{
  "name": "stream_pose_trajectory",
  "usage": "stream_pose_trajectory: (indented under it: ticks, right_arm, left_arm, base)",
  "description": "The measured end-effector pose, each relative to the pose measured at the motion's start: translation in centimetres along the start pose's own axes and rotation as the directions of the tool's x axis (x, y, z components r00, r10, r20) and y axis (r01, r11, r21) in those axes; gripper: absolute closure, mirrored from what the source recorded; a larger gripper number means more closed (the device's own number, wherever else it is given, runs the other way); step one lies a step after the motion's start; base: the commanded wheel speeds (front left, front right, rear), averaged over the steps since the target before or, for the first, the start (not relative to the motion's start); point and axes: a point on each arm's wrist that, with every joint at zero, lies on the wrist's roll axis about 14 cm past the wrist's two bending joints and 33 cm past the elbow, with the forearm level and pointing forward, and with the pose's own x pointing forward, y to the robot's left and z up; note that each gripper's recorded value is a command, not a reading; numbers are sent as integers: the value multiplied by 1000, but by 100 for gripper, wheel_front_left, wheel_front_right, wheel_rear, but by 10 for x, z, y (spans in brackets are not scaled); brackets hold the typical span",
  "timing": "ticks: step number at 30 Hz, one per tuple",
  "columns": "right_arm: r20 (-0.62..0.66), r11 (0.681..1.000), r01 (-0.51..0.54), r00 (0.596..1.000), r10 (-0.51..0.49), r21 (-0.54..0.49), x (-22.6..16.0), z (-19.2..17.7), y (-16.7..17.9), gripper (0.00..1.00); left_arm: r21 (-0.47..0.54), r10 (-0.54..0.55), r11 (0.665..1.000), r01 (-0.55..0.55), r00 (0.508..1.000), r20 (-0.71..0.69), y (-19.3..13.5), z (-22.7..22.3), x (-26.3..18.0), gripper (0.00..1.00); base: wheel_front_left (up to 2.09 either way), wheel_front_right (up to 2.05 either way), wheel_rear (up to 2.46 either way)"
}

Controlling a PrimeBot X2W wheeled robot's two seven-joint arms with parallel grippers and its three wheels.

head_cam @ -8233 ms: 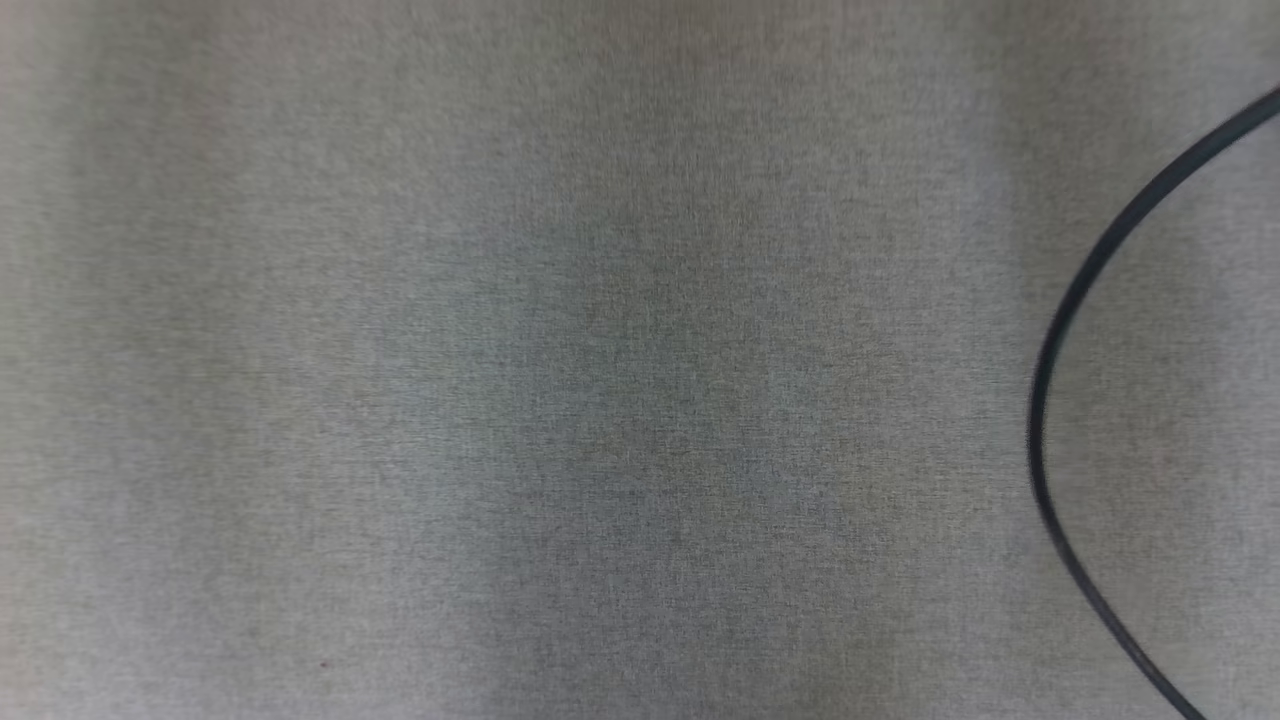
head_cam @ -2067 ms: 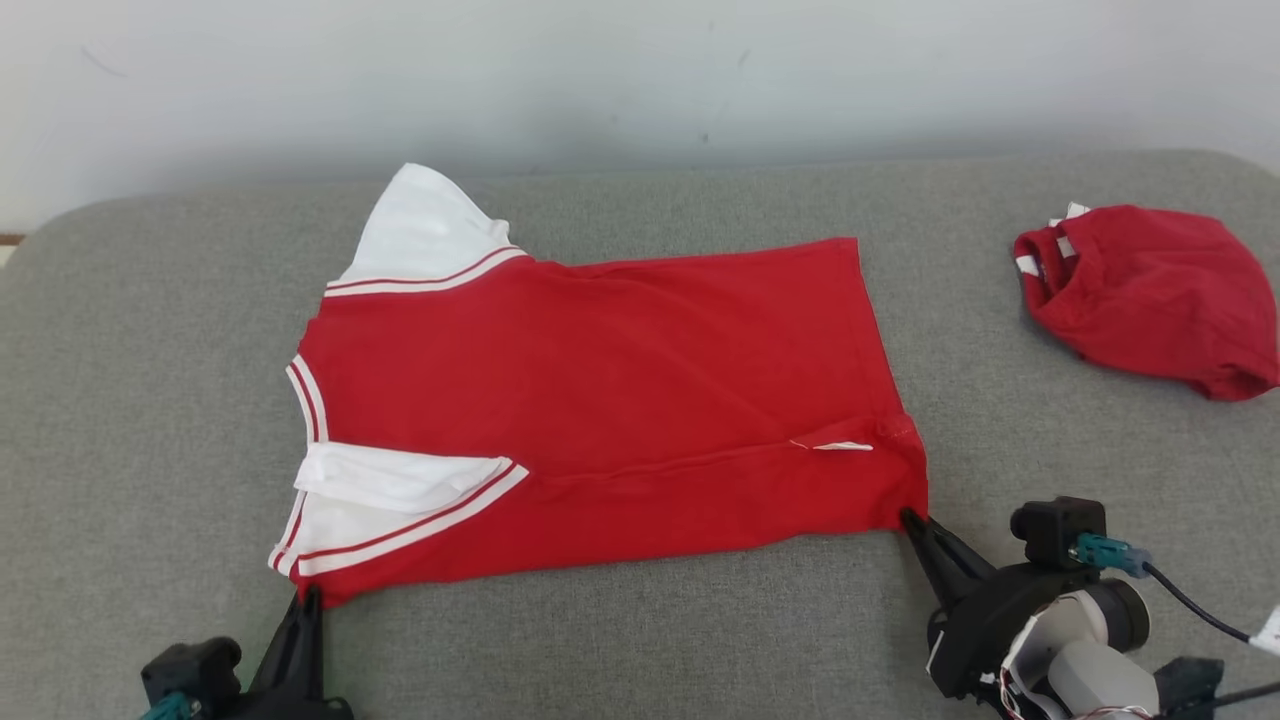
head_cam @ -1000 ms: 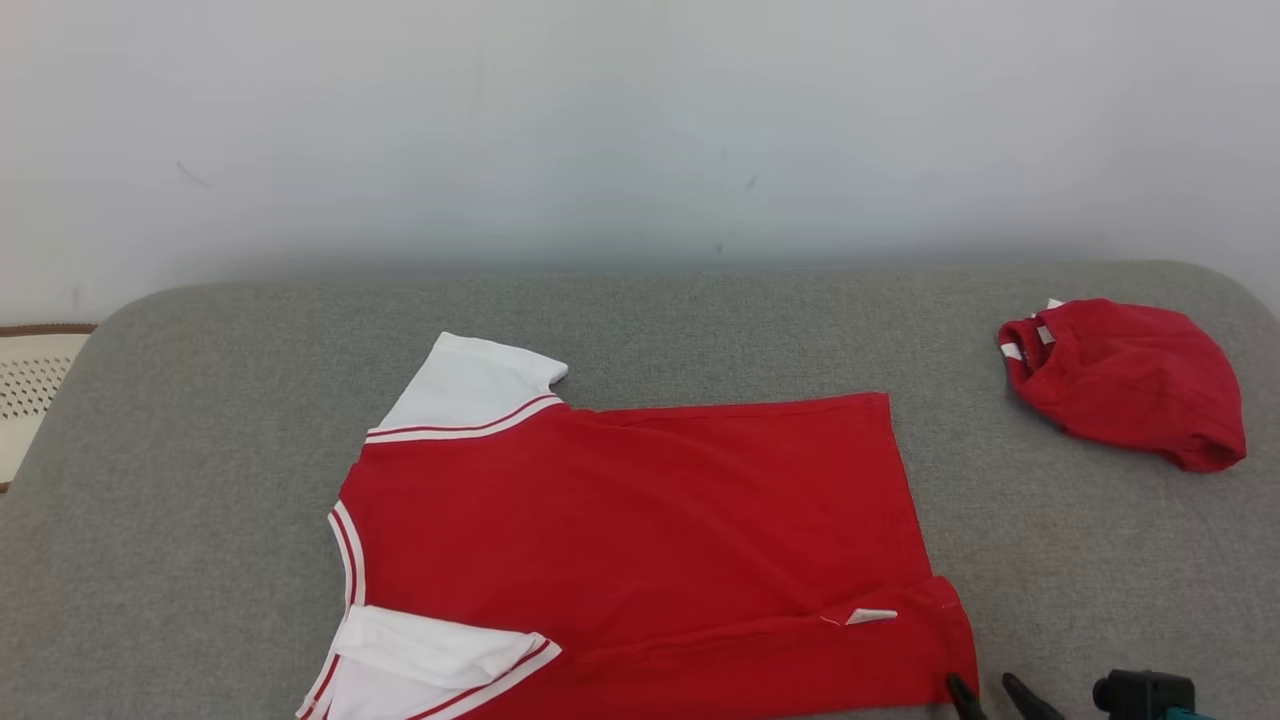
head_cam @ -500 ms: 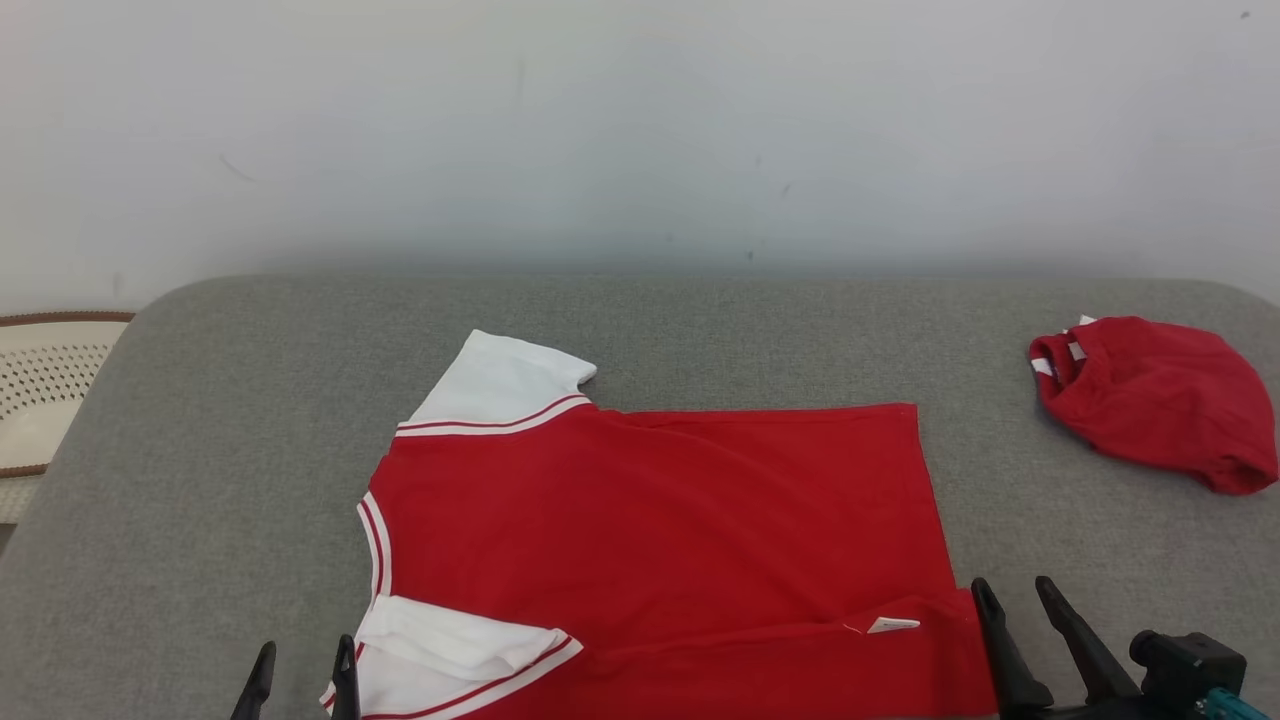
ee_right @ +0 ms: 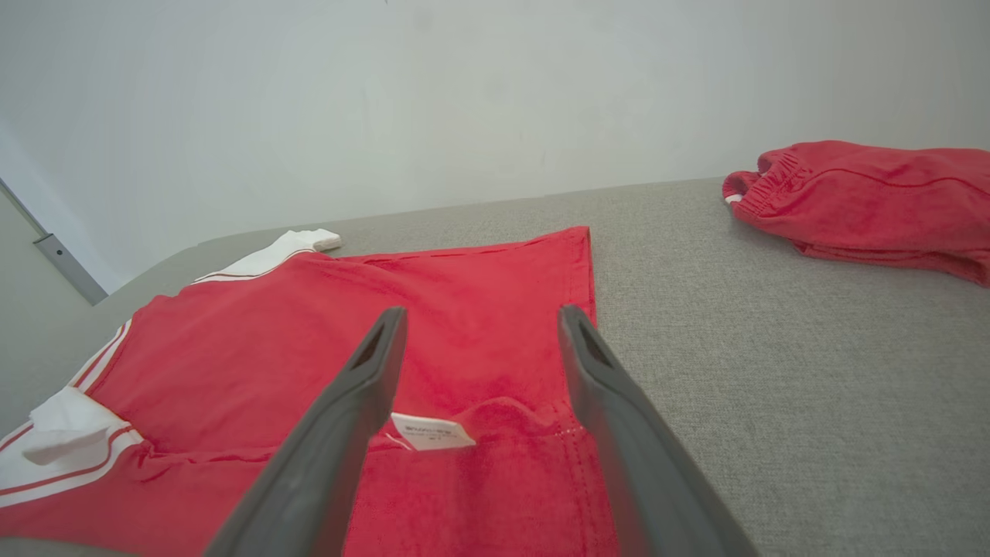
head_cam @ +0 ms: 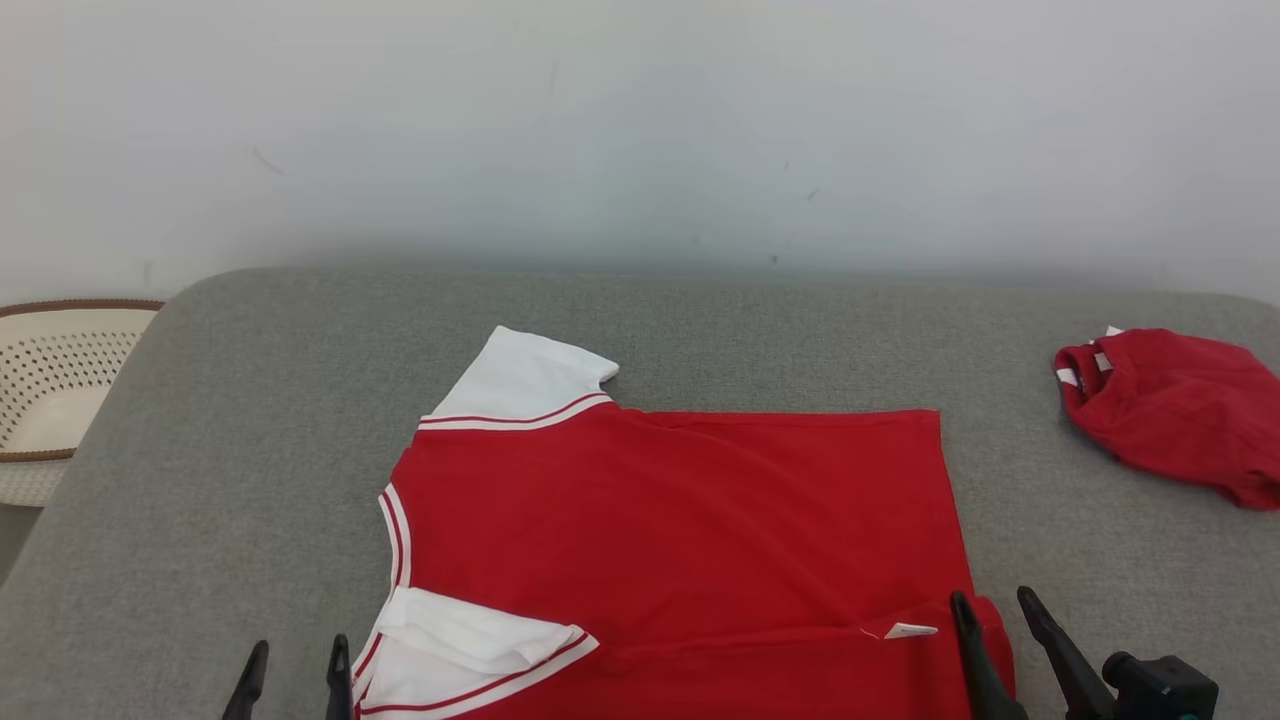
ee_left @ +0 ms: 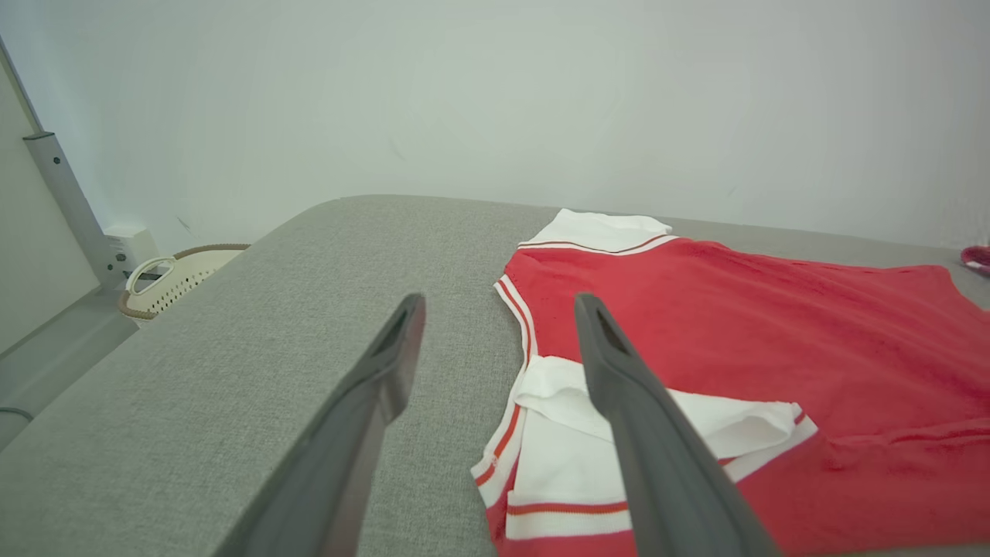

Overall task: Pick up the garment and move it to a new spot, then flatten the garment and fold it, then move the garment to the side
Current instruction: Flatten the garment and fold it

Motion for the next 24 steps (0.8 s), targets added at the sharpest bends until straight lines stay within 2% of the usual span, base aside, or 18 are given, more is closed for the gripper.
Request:
stream_pose_trajectory:
  ticks: [3,12,18,24]
  right_arm:
    - [-5,1000,1,1000,-1,0,0,0,0,0]
    - [18,1000,10,1000,-10,-7,2,10,-3,0]
    - [68,999,26,997,-24,-31,13,31,-15,0]
    - [91,998,50,995,-47,-38,24,38,-28,0]
  left_arm:
    - [-21,-32,999,32,999,13,-6,4,7,0]
    - [20,-180,984,179,983,22,-25,14,49,0]
    - [16,-260,966,259,964,54,-49,40,105,0]
    - [14,-316,949,316,948,24,-70,38,152,0]
  base:
    - [0,0,0]
    - [0,0,0]
    - [0,0,0]
    - [0,0,0]
